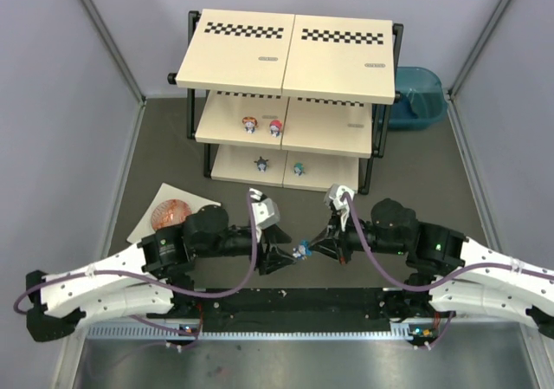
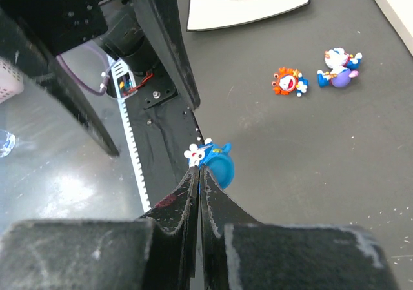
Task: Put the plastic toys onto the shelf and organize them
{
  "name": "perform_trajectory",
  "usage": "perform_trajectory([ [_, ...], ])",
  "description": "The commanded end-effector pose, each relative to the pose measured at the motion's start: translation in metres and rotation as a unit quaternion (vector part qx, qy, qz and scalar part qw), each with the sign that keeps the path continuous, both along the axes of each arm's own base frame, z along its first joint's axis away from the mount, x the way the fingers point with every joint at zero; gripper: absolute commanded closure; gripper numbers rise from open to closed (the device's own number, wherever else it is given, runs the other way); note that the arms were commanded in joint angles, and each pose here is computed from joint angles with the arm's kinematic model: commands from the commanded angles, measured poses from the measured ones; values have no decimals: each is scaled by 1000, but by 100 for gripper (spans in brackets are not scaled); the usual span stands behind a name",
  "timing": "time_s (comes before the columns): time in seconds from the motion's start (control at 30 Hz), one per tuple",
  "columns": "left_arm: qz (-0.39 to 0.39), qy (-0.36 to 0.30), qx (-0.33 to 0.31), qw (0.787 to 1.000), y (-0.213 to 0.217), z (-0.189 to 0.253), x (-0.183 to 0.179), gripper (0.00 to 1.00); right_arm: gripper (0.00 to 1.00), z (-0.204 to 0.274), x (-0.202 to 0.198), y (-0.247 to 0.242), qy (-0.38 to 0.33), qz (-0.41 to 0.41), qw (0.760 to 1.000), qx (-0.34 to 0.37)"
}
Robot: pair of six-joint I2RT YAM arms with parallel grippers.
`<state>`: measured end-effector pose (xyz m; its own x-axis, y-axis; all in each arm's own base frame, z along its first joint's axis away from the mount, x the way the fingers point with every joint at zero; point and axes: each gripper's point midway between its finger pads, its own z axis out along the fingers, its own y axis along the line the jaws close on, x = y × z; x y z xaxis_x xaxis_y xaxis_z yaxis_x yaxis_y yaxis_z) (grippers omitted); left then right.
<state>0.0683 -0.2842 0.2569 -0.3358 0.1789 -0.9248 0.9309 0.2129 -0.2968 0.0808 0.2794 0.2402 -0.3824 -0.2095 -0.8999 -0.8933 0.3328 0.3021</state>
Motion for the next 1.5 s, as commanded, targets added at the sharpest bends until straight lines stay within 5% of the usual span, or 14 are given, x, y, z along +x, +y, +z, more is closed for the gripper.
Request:
perform_trajectory([
  [0.0, 46, -67, 18, 997, -16, 15, 17, 39, 100, 20, 0, 5, 0, 5, 1000, 26],
  [1.47, 0, -96, 50, 994, -38, -10, 5, 40, 100, 27, -9, 4, 13, 17, 999, 46],
])
